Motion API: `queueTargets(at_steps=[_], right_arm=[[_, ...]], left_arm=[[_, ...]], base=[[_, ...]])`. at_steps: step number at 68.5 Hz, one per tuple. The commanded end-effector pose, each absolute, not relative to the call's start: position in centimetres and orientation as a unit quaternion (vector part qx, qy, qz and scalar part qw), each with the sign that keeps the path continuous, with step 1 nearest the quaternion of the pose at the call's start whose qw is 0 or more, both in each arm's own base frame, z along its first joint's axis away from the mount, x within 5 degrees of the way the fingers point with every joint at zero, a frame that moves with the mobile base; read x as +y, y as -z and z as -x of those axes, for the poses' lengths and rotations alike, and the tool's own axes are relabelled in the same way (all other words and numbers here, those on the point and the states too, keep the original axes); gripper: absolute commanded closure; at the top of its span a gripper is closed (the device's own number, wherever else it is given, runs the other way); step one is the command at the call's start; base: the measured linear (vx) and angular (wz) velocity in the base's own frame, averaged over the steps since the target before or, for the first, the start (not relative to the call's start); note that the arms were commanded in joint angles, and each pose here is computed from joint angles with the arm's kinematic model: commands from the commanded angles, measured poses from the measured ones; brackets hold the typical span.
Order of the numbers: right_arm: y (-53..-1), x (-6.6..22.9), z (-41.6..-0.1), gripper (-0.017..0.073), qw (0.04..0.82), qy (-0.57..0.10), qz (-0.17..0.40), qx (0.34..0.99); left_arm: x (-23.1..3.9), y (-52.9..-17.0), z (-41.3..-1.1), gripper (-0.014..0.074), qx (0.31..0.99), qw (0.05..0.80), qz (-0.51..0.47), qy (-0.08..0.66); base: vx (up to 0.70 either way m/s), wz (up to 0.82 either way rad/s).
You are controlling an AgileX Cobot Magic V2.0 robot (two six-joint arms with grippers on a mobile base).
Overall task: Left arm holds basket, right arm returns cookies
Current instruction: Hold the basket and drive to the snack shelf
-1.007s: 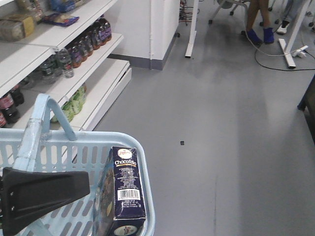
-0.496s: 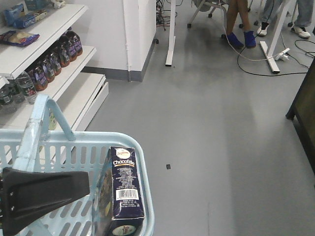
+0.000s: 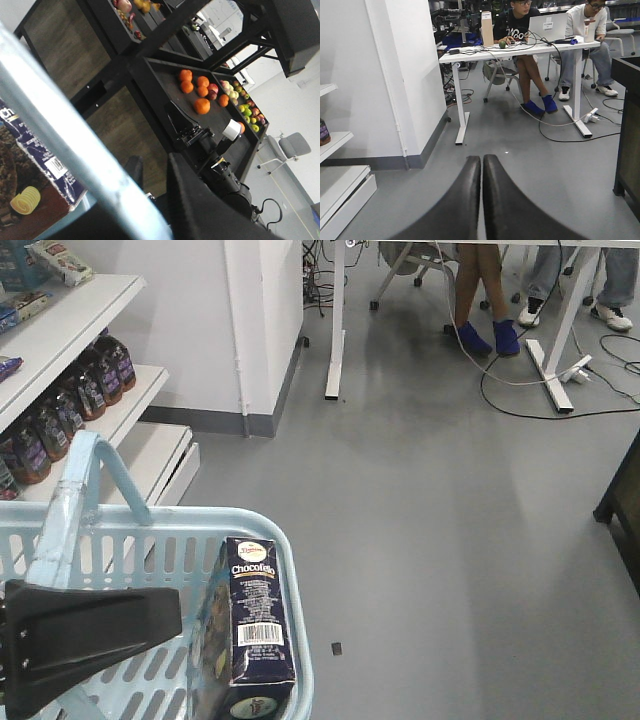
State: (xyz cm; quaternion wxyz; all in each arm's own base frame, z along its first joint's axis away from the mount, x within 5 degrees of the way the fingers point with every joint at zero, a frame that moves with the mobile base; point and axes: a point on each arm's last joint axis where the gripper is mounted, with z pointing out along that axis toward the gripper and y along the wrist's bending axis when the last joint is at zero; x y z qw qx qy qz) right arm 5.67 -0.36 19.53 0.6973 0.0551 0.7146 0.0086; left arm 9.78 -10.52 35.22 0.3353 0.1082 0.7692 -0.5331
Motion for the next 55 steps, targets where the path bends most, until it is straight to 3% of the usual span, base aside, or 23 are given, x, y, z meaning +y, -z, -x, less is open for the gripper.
queueTargets(at_steps=[1,55], right_arm=[[-20.19,-0.4,-5.59,0.0567,0.726,-0.002,-0.051,0.686],[-20.19,-0.4,-5.59,0.0567,0.726,-0.002,-0.051,0.686]], left_arm=[[-10.5,-36.82,-9.71,0.06,0.742,0.356,-0.094,0.56],[-10.5,-36.82,-9.71,0.06,0.742,0.356,-0.094,0.56]], base=[[0.42,0.01],[0.39,0.05]])
